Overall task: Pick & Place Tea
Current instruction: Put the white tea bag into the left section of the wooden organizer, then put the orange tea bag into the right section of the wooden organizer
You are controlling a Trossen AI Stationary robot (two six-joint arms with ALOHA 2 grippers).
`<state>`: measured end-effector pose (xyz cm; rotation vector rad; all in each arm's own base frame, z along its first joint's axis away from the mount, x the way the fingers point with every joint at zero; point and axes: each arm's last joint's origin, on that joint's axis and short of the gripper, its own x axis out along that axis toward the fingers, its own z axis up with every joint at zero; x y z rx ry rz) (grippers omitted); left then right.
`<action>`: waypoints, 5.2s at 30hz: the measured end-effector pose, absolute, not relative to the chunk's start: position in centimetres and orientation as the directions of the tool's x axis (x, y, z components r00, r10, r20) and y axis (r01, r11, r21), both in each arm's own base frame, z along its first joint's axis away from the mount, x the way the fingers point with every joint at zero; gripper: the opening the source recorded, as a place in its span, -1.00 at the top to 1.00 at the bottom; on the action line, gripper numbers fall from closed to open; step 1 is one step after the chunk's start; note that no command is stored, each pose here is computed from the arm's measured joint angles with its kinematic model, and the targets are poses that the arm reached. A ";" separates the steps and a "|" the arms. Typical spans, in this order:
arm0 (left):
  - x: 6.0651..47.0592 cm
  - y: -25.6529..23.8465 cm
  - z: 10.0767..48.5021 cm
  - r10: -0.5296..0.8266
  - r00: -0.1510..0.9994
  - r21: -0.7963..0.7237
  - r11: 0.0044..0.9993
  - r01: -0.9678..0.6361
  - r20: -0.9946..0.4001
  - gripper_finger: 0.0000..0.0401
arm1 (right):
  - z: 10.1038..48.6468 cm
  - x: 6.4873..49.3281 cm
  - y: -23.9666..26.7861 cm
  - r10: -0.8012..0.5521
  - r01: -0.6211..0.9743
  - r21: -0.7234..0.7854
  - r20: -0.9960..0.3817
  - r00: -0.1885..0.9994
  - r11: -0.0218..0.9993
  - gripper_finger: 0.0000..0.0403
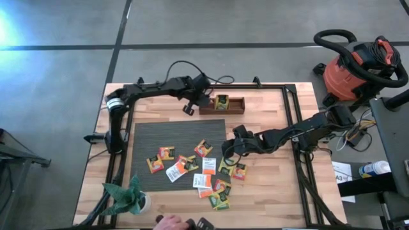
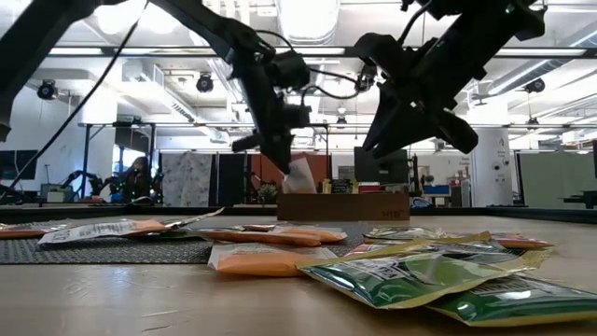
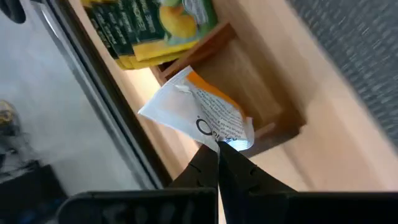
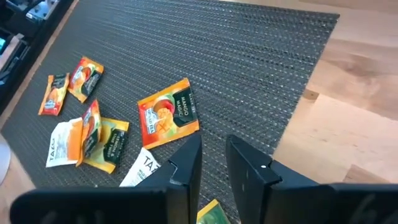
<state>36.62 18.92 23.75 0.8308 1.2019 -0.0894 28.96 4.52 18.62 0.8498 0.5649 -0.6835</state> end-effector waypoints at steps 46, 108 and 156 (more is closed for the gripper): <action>39.4 21.1 21.9 0.459 0.417 0.619 0.612 0.493 -0.785 0.90 | 17.8 28.7 2.7 -0.273 0.766 0.463 -0.744 0.609 0.445 0.64; 39.5 21.5 22.6 0.568 0.382 0.665 0.720 0.199 -0.729 0.64 | 17.7 28.6 2.7 -0.275 0.768 0.457 -0.747 0.605 0.449 0.64; 27.2 1.1 18.4 -0.433 0.239 -0.438 0.898 0.034 -0.869 0.66 | 18.4 29.6 2.8 -0.117 0.675 0.602 -0.703 0.701 0.427 0.64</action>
